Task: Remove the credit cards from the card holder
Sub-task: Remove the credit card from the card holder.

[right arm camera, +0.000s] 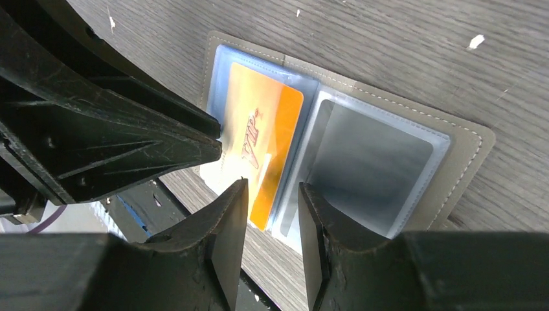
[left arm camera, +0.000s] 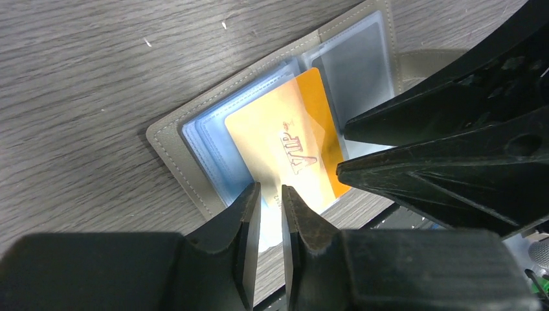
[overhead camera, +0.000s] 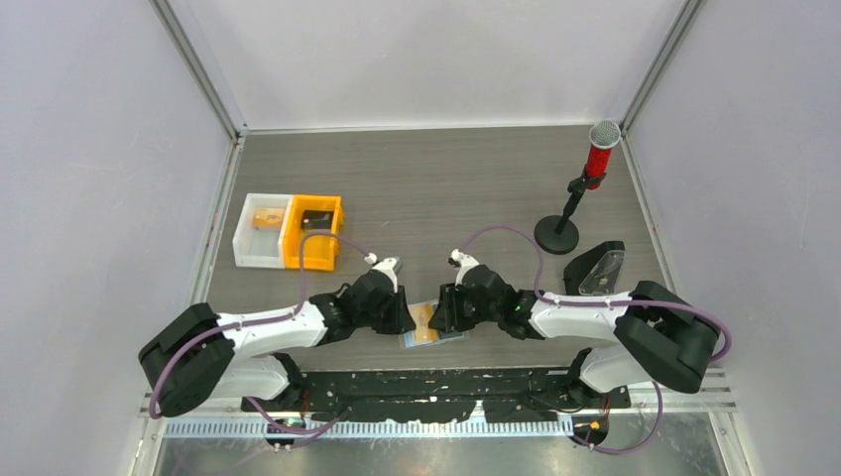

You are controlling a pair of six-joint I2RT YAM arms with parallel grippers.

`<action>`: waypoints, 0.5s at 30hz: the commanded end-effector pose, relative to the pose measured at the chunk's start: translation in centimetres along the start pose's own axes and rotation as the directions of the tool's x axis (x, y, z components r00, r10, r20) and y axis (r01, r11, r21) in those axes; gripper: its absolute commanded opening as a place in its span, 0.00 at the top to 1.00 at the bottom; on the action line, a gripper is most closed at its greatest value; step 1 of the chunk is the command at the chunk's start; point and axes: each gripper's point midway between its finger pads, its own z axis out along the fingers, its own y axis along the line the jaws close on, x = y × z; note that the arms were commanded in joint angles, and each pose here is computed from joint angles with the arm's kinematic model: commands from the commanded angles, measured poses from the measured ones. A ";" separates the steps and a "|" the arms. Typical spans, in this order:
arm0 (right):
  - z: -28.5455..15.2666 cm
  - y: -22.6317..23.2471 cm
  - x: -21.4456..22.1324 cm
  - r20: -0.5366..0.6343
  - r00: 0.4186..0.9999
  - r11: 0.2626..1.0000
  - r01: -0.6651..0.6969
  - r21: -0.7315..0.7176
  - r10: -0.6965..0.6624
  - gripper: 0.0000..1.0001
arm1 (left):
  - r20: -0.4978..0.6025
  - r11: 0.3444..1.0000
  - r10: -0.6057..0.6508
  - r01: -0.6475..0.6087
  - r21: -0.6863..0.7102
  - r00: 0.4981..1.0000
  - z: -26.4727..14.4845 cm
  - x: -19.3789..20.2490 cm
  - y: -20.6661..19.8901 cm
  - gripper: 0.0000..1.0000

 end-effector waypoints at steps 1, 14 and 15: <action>0.4 0.8 -0.9 0.031 1.000 0.999 0.003 -0.042 -0.002 0.59 | 0.015 0.999 -0.014 0.014 0.032 1.000 0.5 -0.2 -0.4 0.79; 0.7 0.6 -0.9 0.035 0.999 0.998 -0.017 -0.052 0.019 0.75 | 0.008 1.000 -0.018 0.018 0.024 1.000 0.4 0.2 0.0 0.80; 0.6 0.7 -1.0 0.040 0.999 0.998 -0.016 -0.054 0.018 0.81 | 0.008 1.000 -0.017 0.017 0.023 1.000 0.4 0.2 0.0 0.80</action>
